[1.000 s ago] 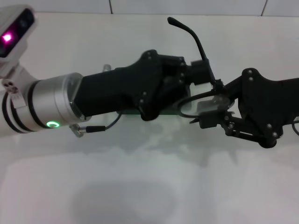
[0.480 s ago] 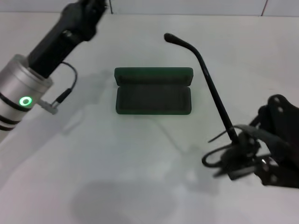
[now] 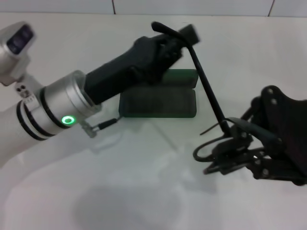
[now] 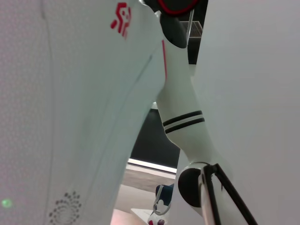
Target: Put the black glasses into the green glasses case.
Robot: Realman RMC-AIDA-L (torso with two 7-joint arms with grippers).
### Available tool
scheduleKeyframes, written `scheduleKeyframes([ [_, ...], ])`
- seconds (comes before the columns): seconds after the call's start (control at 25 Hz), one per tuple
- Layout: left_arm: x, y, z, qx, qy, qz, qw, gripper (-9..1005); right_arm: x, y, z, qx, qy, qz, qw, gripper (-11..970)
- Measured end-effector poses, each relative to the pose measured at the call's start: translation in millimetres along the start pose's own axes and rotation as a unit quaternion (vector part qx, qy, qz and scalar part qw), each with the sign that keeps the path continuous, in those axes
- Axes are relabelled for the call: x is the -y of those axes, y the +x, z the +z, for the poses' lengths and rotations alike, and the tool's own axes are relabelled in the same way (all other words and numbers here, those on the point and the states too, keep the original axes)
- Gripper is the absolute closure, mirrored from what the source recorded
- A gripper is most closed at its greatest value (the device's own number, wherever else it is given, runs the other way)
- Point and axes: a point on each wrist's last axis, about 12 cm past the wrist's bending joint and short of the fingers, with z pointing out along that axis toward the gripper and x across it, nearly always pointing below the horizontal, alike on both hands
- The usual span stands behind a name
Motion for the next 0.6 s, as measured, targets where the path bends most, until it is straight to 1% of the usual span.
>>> scheduleKeyframes([
  [0.08, 3.2, -0.8, 6.6, -0.002, 0.024, -0.001, 1.000, 955, 5.5, 3.4, 3.4, 0.001, -0.003, 0.008, 1.000, 843],
  [0.12, 5.0, -1.8, 8.9, -0.001, 0.036, -0.001, 0.999, 955, 5.5, 3.4, 3.4, 0.001, -0.003, 0.008, 1.000, 843],
  [0.28, 9.5, -3.6, 11.1, 0.000, 0.062, 0.000, 0.998, 955, 10.2, 10.7, 7.1, -0.006, 0.008, 0.021, 1.000, 842],
  [0.44, 14.0, -1.7, 12.3, -0.009, 0.084, 0.001, 0.996, 955, 13.4, 16.8, 7.4, -0.015, 0.029, 0.030, 0.999, 841],
  [0.6, 15.7, 0.6, 13.2, -0.017, 0.092, -0.001, 0.996, 955, 14.2, 20.2, 6.5, -0.019, 0.045, 0.034, 0.998, 840],
])
